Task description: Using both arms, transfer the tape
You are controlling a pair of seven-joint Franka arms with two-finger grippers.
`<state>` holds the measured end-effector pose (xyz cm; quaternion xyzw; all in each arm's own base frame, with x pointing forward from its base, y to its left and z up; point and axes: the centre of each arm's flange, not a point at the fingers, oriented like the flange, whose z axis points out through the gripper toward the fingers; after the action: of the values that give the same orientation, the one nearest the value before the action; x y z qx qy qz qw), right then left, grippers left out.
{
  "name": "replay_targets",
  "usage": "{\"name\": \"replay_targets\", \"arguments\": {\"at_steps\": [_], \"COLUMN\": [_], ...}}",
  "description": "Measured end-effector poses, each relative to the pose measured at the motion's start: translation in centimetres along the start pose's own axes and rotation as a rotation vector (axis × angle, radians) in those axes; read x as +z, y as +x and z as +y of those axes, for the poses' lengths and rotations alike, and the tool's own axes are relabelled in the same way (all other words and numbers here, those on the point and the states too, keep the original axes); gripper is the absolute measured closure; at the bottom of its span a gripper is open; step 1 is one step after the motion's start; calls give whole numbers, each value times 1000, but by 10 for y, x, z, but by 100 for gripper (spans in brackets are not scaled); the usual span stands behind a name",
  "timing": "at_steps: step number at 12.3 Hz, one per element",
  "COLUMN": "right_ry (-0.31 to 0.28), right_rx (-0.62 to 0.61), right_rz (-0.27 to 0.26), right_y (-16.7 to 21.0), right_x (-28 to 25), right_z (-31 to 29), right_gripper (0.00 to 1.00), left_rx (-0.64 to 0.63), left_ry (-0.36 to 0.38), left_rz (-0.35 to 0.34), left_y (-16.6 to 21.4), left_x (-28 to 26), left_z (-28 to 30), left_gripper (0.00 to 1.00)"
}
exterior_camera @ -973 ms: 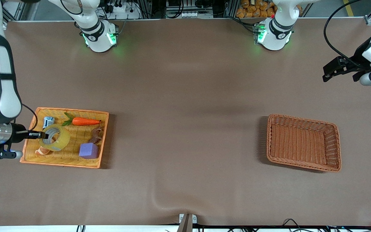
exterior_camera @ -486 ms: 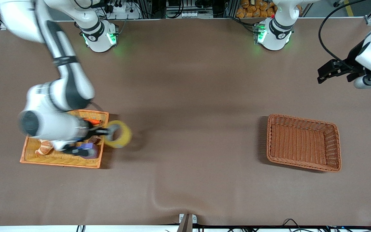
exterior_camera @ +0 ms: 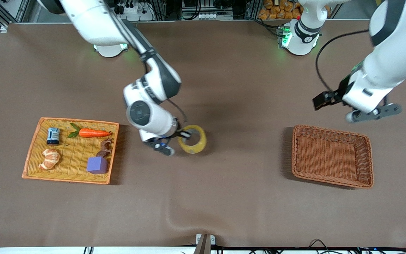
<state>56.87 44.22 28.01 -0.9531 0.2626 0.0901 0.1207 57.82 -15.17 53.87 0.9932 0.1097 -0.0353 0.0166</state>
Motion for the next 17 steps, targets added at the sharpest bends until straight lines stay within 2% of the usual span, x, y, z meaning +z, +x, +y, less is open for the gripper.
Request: {"name": "replay_targets", "arguments": {"at_steps": [1,2,4,7,8,9,10,12,14,17], "right_ry": [32,52,75,63,41,14,-15,-65,-128,-144], "right_rx": [17,25,38,47,34,43,41,-14,-125,-294], "right_rz": [5,10,20,21,3,-20,-52,-95,-91,-112], "right_y": [-22,-39,-43,18,46,78,112,169,217,266], "right_x": [22,39,40,-11,-36,-60,-80,-99,-102,-144], "right_z": [-14,-23,-30,-14,2,25,54,113,174,259], "right_gripper": [78,73,49,14,5,0,0,0,0,0], "left_rx": [-37,-80,-131,-156,-170,-195,-227,-266,-275,-275], "left_ry": [-18,-34,-24,-15,-31,-52,-61,-30,-6,26], "left_rz": [1,-3,-12,-27,-27,-25,-26,8,6,-31], "left_y": [3,1,-17,-26,-22,-19,-22,-43,-55,-56], "left_x": [17,37,81,131,145,160,182,228,261,296], "left_z": [21,48,112,153,158,166,180,216,232,231], "left_gripper": [0,0,0,0,0,0,0,0,0,1]}}
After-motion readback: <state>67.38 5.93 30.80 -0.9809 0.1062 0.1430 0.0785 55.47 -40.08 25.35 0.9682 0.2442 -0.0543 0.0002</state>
